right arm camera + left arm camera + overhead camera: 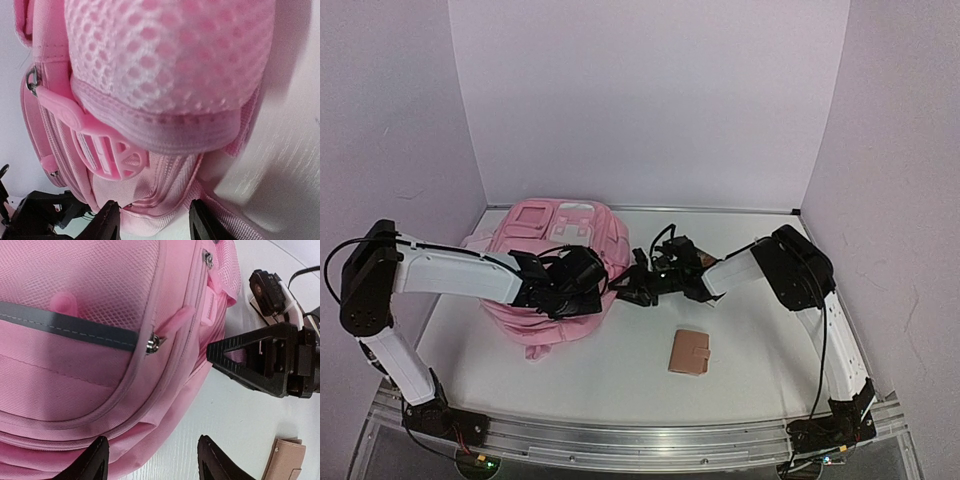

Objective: Pack the student bag
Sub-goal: Zip the student bag at the center of the board.

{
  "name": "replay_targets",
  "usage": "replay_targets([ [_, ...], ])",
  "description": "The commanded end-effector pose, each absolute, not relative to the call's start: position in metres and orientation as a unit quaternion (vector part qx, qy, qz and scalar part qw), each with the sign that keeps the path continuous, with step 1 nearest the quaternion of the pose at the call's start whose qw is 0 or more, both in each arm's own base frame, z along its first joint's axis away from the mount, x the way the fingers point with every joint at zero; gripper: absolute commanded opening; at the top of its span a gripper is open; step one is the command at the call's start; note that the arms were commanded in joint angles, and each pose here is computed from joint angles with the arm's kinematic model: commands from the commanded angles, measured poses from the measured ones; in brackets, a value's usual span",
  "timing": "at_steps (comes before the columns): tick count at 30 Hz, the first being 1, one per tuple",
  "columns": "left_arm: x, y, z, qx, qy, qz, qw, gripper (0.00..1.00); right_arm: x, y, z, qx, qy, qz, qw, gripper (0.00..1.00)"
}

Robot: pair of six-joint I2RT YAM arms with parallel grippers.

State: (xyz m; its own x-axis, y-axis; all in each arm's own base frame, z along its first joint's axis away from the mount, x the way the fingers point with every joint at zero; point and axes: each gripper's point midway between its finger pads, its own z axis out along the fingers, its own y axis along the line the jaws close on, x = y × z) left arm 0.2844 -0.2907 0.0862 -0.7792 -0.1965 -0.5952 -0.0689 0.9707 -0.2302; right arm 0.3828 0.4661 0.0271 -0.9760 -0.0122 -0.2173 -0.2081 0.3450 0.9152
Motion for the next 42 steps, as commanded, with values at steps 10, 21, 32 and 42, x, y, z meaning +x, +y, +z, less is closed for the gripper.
replay_targets([
  [10,0.270,-0.312,0.101,-0.049,0.922,-0.181,0.338,0.62,0.350,0.483,0.004,-0.086,0.827,0.550,0.070,0.47],
  [21,0.257,-0.315,0.097,-0.041,0.920,-0.224,0.319,0.54,0.335,0.491,0.047,-0.154,0.787,0.587,0.113,0.00],
  [32,0.265,-0.326,0.103,-0.035,0.917,-0.238,0.317,0.55,0.319,0.503,0.118,-0.209,0.723,0.641,0.147,0.00],
  [42,0.273,-0.306,0.086,-0.081,0.927,-0.217,0.293,0.52,0.309,0.502,0.126,-0.215,0.713,0.652,0.144,0.00],
])
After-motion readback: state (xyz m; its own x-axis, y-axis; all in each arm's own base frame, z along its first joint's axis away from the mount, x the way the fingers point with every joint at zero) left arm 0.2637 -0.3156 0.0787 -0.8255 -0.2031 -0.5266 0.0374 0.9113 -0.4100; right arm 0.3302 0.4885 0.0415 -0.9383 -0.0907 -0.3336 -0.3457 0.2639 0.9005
